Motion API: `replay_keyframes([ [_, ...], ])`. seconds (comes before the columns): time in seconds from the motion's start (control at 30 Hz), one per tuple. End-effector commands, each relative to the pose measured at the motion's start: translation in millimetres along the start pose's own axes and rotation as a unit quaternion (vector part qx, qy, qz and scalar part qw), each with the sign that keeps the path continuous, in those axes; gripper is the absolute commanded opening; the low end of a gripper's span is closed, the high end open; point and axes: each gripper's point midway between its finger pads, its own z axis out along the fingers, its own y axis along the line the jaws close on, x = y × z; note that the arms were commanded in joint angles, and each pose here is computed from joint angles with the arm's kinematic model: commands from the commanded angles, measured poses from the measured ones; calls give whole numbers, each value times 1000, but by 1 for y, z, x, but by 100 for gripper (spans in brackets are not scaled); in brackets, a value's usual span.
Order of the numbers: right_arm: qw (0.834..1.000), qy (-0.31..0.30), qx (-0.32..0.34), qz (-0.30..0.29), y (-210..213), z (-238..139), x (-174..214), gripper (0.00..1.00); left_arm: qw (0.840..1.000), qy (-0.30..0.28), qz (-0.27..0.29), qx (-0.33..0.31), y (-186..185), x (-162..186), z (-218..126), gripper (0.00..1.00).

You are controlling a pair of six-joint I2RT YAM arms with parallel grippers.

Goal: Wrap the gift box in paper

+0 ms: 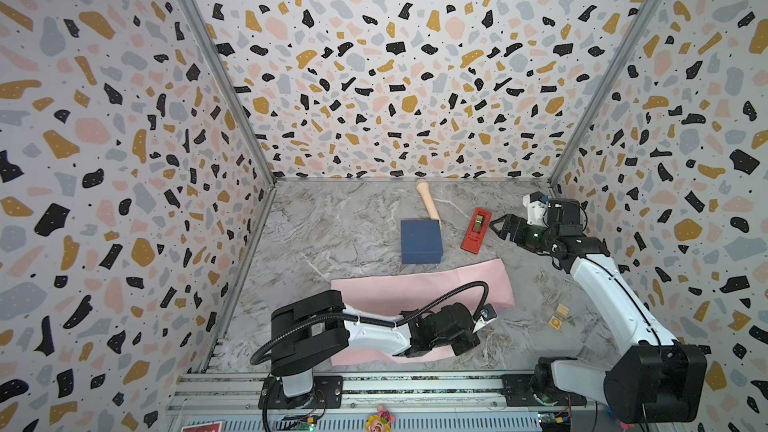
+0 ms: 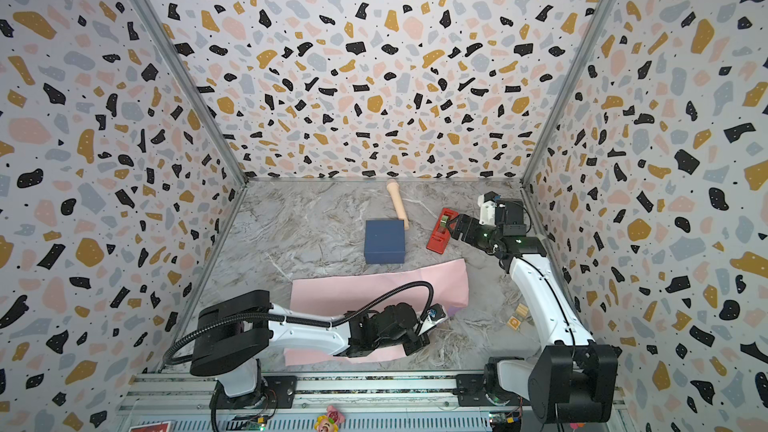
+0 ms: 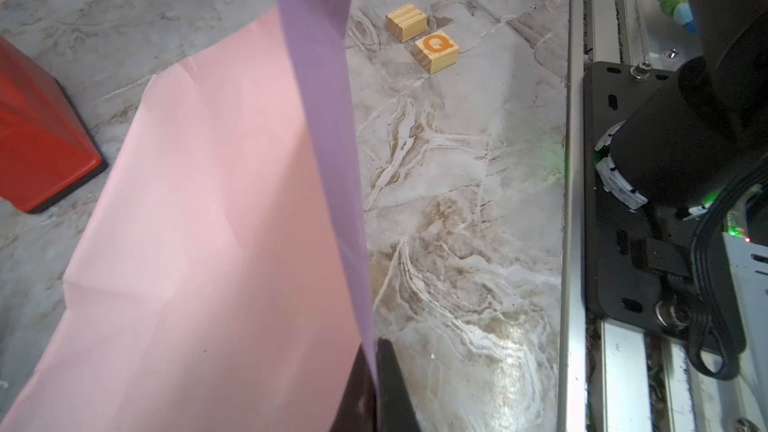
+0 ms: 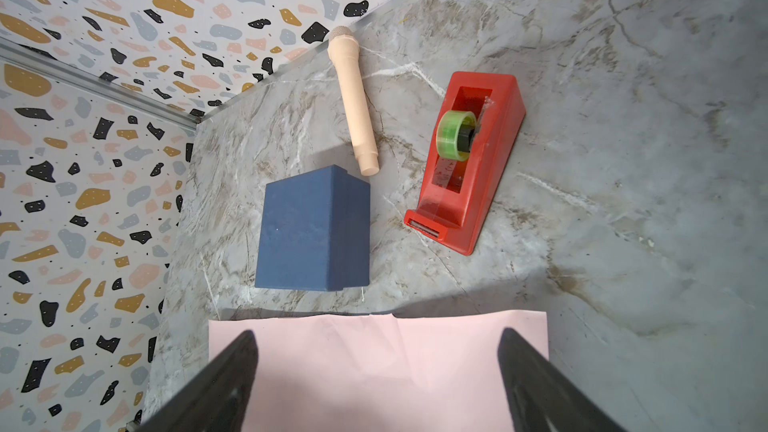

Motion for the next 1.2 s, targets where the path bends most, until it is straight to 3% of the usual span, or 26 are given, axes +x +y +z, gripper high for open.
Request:
replay_keyframes([
  [0.0,1000,-1,5,-2,-4,2,1,91,998,19,51,4,-2,6,6,0],
  [0.2,1000,7,1,6,-9,9,10,91,993,66,94,-23,9,25,7,0],
  [0.33,1000,28,4,8,-14,18,27,91,995,53,75,-33,12,14,3,33],
  [0.47,999,39,16,12,-26,24,42,90,999,22,30,-28,11,-2,-14,55],
  [0.7,996,84,24,-14,-21,41,81,88,993,-35,-90,-63,34,-8,-82,65],
  [0.8,992,122,-1,-30,-6,53,118,86,975,-41,-191,-107,72,16,-109,65],
  [0.93,986,161,-23,-39,4,62,160,82,918,-44,-358,-167,134,70,-143,64],
  [1.07,984,170,-29,-43,0,67,177,81,867,-57,-443,-219,175,115,-168,65],
  [1.17,984,169,-23,-42,-6,70,181,80,853,-50,-468,-226,189,132,-170,66],
])
